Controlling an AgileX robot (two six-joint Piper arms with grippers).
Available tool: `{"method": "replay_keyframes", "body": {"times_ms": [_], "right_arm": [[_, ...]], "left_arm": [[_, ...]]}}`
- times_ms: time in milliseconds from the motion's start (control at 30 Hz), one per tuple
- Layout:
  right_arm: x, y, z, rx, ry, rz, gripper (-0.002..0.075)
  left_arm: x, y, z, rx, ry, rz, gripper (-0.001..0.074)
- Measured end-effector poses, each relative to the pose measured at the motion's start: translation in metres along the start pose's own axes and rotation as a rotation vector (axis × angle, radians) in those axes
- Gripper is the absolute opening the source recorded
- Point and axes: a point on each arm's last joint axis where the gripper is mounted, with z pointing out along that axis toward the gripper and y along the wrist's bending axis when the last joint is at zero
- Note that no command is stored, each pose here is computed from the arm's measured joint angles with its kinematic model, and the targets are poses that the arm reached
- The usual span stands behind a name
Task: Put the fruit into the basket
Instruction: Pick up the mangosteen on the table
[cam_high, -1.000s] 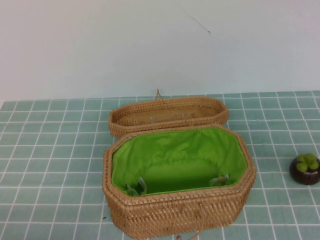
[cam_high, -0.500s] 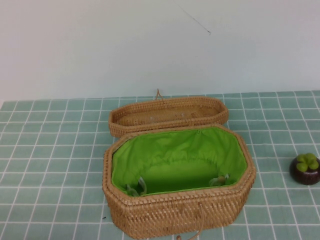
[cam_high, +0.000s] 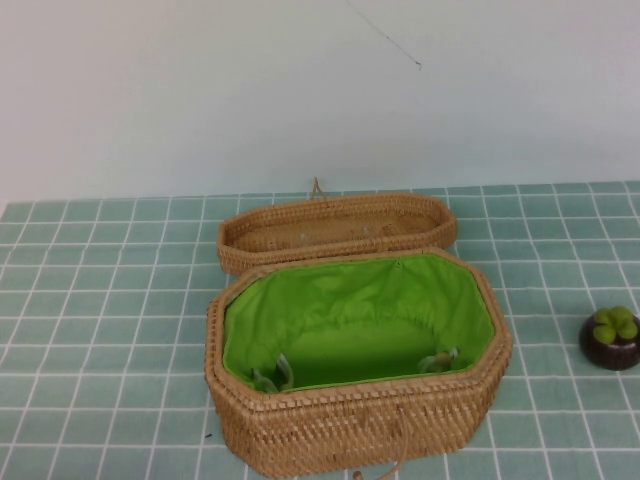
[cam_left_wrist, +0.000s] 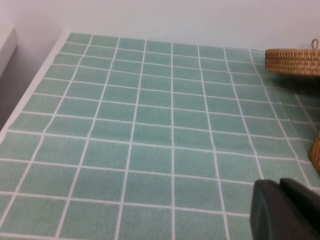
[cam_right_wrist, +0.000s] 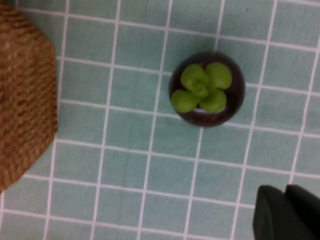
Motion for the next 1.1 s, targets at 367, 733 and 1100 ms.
{"method": "replay_keyframes", "body": {"times_ms": [367,733,1100], "right_arm": [[-0.026,0.005,0.050,0.009,0.106,0.063,0.0393],[-0.032,0.008,0.100,-0.019,0.195,0.082,0.0686],[-0.036,0.007,0.133,-0.006,0.202,0.144,0.0692]], "left_arm": [[0.000,0.000,0.000,0.000,0.000,0.000,0.0001],[0.000,0.000,0.000,0.000,0.001,0.000,0.0000],[0.000,0.000,0.000,0.000,0.002,0.000,0.0000]]}}
